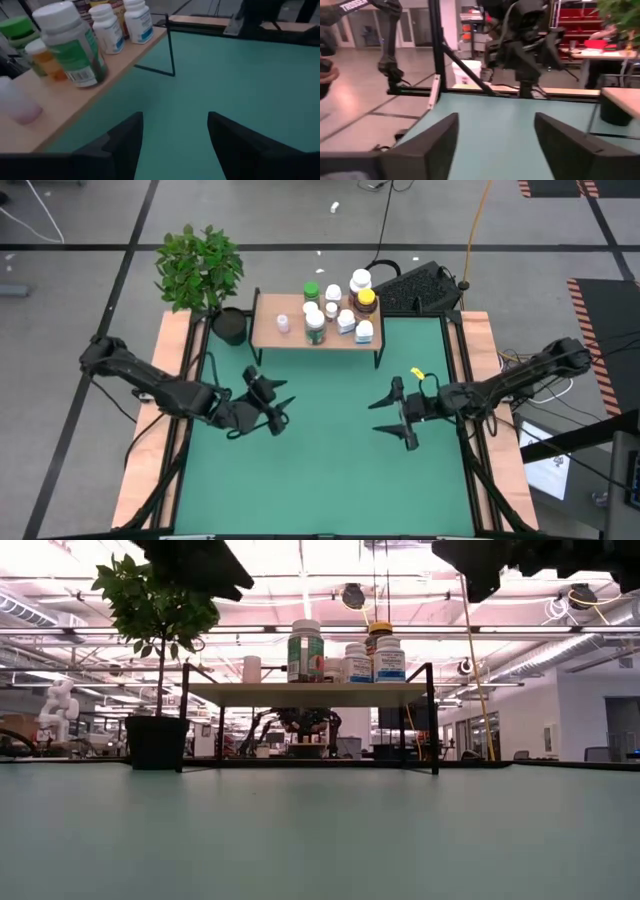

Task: Pick and place medicine bottles onto shelf by color
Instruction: Return to Home Position

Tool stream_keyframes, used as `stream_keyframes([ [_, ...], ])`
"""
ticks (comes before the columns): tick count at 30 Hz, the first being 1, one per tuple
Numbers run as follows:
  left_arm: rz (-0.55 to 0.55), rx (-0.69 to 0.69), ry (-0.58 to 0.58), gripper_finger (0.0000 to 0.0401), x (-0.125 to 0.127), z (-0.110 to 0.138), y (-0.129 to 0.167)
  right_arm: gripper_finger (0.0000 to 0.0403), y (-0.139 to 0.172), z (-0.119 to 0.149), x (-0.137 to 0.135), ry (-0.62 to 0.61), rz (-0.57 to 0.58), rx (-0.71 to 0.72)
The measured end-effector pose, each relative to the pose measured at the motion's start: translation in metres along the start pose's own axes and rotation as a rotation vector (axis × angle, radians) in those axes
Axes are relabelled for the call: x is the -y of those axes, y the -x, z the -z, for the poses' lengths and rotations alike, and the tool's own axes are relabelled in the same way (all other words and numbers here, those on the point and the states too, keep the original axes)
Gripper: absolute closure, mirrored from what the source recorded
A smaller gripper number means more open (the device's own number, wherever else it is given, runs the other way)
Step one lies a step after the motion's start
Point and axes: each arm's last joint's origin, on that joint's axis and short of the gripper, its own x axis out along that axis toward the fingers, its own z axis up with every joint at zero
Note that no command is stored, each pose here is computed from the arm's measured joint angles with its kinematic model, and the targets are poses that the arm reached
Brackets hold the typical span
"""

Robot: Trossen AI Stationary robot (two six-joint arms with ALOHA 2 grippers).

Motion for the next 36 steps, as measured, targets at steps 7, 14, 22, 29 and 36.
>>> stream_keyframes([
  [7, 0.002, 0.106, -0.002, 0.0201, -0.007, 0.035, 0.006, 0.0265, 0.016, -0.008, 0.01, 0.024, 0.043, -0.028],
  [14, 0.065, 0.231, 0.013, 0.0227, -0.03, 0.065, 0.016, 0.0349, 0.036, -0.01, 0.015, 0.044, 0.041, -0.095],
  [22, 0.17, 0.31, 0.05, 0.0244, -0.061, 0.096, 0.029, 0.0396, 0.056, -0.022, 0.017, 0.06, 0.043, -0.031],
  [29, 0.196, 0.356, 0.006, 0.0249, -0.077, 0.115, 0.029, 0.0402, 0.06, -0.013, 0.019, 0.096, 0.096, -0.071],
  [36, 0.224, 0.343, 0.008, 0.0249, -0.092, 0.125, 0.016, 0.0401, 0.068, 0.015, 0.032, 0.129, 0.18, 0.051],
])
